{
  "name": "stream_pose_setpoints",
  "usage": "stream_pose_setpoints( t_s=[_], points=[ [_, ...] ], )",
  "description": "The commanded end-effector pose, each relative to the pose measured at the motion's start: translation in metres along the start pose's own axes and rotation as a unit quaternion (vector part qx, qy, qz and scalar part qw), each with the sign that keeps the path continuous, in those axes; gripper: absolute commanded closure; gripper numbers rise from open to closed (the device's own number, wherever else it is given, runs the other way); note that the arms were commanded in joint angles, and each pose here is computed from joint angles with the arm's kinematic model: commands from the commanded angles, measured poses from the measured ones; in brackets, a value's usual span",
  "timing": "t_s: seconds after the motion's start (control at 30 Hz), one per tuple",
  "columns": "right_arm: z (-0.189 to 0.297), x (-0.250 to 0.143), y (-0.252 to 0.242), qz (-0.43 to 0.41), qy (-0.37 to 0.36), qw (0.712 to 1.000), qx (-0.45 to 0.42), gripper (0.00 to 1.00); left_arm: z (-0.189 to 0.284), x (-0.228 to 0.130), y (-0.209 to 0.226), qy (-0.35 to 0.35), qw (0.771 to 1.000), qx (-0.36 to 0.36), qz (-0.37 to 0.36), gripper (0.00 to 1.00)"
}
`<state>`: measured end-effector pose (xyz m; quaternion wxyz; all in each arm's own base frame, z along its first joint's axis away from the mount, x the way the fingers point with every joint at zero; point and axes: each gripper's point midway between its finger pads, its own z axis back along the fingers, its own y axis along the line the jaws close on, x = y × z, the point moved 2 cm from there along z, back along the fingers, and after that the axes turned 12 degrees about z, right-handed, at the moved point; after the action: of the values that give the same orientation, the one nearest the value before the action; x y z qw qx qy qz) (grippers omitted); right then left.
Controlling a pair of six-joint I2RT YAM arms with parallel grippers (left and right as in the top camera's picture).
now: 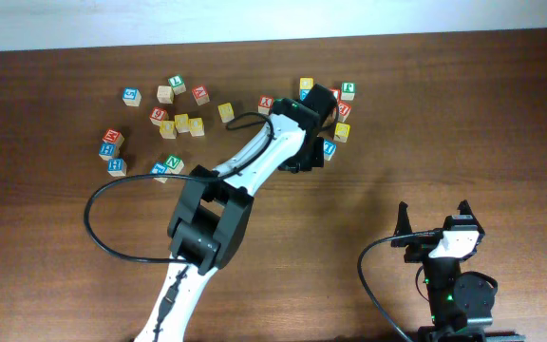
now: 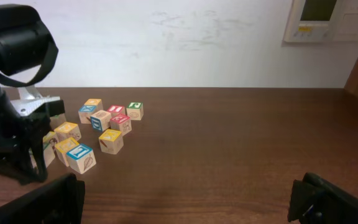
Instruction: Spell out RSS
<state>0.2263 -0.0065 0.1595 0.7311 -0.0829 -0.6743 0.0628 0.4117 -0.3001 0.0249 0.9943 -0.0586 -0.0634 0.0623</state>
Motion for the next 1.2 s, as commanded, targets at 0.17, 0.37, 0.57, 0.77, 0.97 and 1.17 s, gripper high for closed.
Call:
stream_pose_setpoints(
  t_s=[0.17, 0.37, 0.57, 0.77, 0.97, 1.17],
  points=[
    [0.000, -0.003, 0.003, 0.000, 0.002, 1.000, 0.006, 0.02, -0.008, 0.036, 0.023, -0.038, 0.998, 0.004, 0.046, 0.92],
    [0.000, -0.003, 0.003, 0.000, 0.002, 1.000, 0.006, 0.02, -0.007, 0.051, 0.041, -0.050, 0.996, 0.015, 0.065, 0.91],
    [0.000, -0.003, 0.003, 0.000, 0.002, 1.000, 0.006, 0.02, 0.003, 0.063, 0.043, -0.063, 0.995, 0.006, 0.074, 0.89],
    [0.000, -0.003, 0.003, 0.000, 0.002, 1.000, 0.006, 0.02, 0.042, 0.075, 0.030, -0.084, 0.993, -0.024, 0.074, 0.82],
    [0.000, -0.003, 0.003, 0.000, 0.002, 1.000, 0.006, 0.02, 0.111, 0.081, 0.023, -0.118, 0.989, -0.054, 0.074, 0.66],
    [0.000, -0.003, 0.003, 0.000, 0.002, 1.000, 0.006, 0.02, 0.199, 0.087, 0.046, -0.170, 0.978, -0.086, 0.090, 0.45]
  ],
)
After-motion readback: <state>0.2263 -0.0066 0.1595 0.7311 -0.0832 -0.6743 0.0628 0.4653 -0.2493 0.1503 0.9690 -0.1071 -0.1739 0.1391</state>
